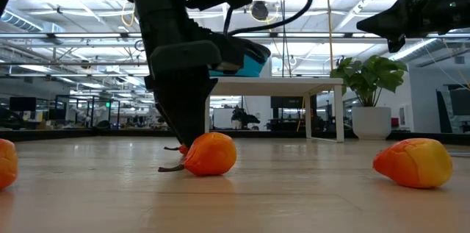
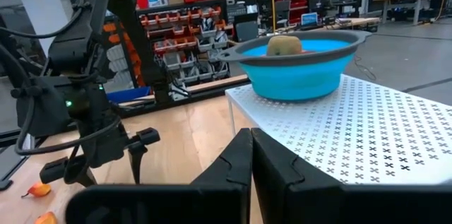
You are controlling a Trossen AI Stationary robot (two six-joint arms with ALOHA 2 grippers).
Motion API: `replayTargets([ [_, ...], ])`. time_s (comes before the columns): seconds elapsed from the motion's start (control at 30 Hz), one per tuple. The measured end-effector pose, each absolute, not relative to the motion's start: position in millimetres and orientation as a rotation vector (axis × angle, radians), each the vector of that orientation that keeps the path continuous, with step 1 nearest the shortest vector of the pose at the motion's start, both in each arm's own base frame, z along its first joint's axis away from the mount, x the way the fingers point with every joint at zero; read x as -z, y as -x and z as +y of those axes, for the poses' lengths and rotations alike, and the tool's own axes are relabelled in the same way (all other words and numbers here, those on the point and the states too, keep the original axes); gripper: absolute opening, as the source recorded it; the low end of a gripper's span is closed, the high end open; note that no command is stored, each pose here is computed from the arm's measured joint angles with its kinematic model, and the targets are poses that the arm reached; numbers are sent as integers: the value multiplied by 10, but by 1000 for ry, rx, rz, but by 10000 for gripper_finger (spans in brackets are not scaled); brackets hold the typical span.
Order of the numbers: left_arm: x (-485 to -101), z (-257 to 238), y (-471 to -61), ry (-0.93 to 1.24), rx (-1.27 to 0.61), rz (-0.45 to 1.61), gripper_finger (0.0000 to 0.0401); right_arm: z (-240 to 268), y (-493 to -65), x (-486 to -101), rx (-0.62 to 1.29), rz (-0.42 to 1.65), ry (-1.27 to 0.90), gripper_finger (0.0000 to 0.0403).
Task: Pick & Place Fruit
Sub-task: Put the peach into the blue strainer bowl on the shelf
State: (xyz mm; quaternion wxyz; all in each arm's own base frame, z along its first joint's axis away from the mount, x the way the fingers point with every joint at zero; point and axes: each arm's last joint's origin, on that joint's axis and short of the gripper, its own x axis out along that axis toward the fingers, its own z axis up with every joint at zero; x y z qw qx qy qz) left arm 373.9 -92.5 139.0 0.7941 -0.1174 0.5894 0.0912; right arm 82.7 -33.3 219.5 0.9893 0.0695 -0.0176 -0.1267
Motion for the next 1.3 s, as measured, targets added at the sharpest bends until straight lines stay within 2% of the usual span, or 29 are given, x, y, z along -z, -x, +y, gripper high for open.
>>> replayTargets([
  [0.77, -1417, -837, -3759, 235, -190, 1253, 112, -334, -827, -2195, 257, -36, -143, 0],
  [0.87, -1429, -794, -3768, 241, -192, 1250, 101, -334, -827, -2195, 257, -36, -144, 0],
  [1.03, -1518, -678, -3766, 247, -199, 1236, 105, -333, -827, -2195, 256, -39, -165, 0],
  [1.3, -2178, -399, -3686, 307, -193, 1027, 106, -333, -827, -2195, 254, -39, -165, 0],
])
